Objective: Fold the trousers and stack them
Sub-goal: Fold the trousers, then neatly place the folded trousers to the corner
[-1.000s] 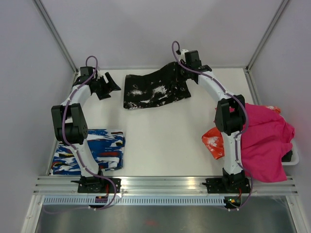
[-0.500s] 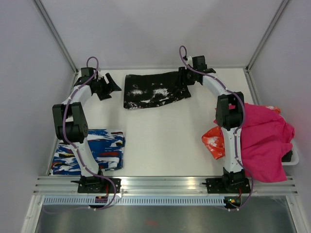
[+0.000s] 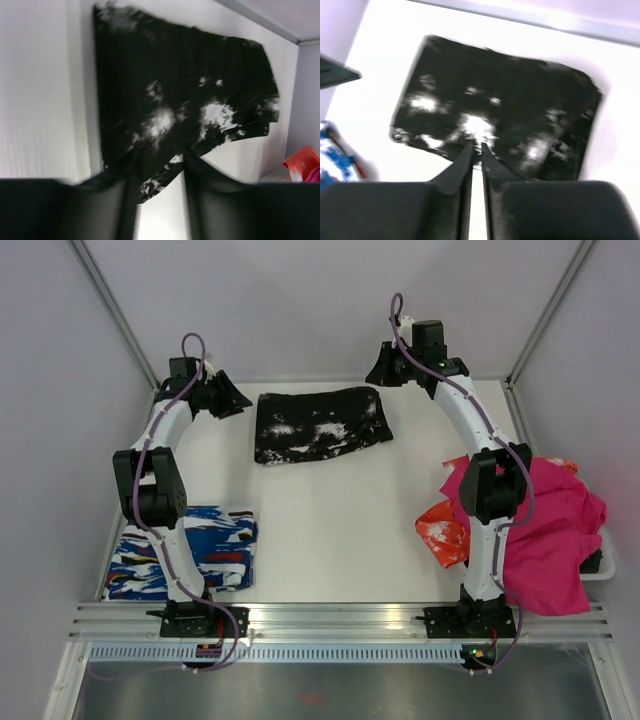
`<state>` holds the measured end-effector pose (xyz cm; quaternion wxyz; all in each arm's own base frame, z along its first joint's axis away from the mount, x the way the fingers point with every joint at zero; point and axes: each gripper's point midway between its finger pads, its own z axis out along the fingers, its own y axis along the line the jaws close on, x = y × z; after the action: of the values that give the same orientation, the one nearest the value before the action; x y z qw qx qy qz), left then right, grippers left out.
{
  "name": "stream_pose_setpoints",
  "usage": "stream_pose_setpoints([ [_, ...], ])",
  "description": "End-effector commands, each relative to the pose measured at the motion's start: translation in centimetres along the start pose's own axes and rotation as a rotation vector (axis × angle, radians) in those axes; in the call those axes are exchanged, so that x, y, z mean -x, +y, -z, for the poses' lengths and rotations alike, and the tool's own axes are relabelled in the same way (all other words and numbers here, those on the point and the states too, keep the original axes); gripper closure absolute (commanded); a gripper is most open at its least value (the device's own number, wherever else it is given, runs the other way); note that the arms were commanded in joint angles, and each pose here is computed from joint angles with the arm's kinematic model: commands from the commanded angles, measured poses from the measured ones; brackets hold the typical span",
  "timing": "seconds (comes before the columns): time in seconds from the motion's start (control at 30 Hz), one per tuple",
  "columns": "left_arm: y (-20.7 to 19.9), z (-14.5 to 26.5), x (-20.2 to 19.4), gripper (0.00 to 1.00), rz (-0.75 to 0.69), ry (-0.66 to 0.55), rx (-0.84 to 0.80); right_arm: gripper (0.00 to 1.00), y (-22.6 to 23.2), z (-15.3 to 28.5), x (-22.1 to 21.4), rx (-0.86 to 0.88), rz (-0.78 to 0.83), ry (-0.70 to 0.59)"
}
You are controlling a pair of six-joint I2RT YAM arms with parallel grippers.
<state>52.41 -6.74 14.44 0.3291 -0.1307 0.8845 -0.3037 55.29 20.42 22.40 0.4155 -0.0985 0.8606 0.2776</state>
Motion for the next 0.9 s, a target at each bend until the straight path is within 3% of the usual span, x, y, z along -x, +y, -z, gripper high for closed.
stream_pose_setpoints([
  [0.0, -6.2, -0.5, 2.2, 0.68, -0.037, -0.043, -0.187, 0.89, 3.3, -1.4, -0.8, 0.16, -0.061, -0.031],
  [0.07, -6.9, -1.1, 2.1, 0.79, -0.005, -0.033, -0.221, 0.92, 1.9, -3.1, -3.3, 0.141, -0.094, 0.04],
  [0.1, -8.2, -2.3, 0.8, 0.86, -0.014, -0.001, -0.253, 0.99, 0.7, -4.9, -5.1, 0.127, -0.112, 0.09],
  [0.2, -9.0, -4.4, -1.0, 0.98, 0.002, 0.033, -0.27, 1.0, -2.6, -7.3, -10.0, 0.058, -0.116, 0.212],
  [0.37, -7.2, -7.0, -3.7, 0.98, 0.059, 0.087, -0.246, 1.0, -7.4, -7.6, -16.0, -0.047, -0.119, 0.316],
  [0.57, -3.6, -8.7, -6.7, 0.98, 0.119, 0.136, -0.142, 1.0, -10.3, -6.6, -18.2, -0.076, -0.203, 0.317],
  [0.7, -1.2, -9.5, -8.4, 0.98, 0.139, 0.164, -0.059, 1.0, -9.1, -6.5, -17.2, -0.018, -0.21, 0.318],
  [0.8, 0.1, -9.7, -9.2, 0.94, 0.108, 0.19, -0.008, 0.94, -6.6, -5.8, -12.8, 0.066, -0.191, 0.24],
  [0.83, 0.1, -9.5, -9.0, 0.92, 0.09, 0.19, -0.003, 0.9, -5.7, -5.4, -11.3, 0.094, -0.18, 0.21],
  [0.87, 0.2, -9.1, -8.9, 0.84, 0.077, 0.194, 0.021, 0.77, -4.7, -4.6, -8.4, 0.114, -0.15, 0.154],
])
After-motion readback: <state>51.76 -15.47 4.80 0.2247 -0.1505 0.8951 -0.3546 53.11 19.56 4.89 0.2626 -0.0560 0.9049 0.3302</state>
